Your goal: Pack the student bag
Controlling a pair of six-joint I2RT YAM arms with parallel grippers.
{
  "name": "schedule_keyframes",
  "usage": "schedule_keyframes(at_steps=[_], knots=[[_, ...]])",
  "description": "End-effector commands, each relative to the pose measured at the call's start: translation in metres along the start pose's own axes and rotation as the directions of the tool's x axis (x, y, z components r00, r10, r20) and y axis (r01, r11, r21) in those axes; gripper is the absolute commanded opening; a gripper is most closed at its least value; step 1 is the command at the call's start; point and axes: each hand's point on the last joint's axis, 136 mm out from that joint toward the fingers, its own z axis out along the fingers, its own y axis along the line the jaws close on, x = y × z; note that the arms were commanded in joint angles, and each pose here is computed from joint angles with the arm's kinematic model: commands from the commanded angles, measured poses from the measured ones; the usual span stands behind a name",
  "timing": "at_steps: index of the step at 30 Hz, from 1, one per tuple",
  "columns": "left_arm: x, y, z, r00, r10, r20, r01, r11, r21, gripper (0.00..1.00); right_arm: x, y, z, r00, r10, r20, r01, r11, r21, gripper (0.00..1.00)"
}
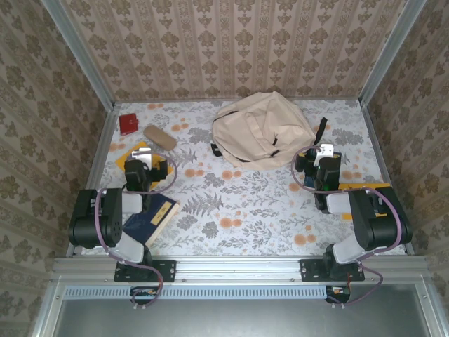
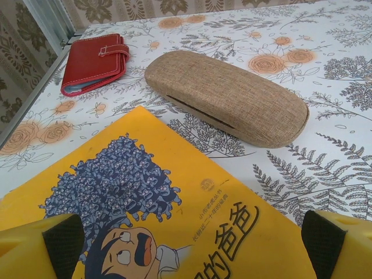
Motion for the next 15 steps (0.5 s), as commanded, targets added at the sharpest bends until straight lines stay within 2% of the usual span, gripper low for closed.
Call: schedule_keyframes(at_steps=[1,15], knots=[[-0.014,0.0012,0.002,0.999,0.005,0.034,-0.005,1.0,0.006,1.0,-0.0037,0.002,0.0033,1.0,-0.004,0.003,0.004,1.0,-0.014,1.0],[-0.0139,0.0008,0.0023,0.999,0.002,0.033,-0.002,1.0,0.008,1.0,-0.0037,0.002,0.0034,1.0,-0.003,0.003,0.003,1.0,-0.014,1.0]])
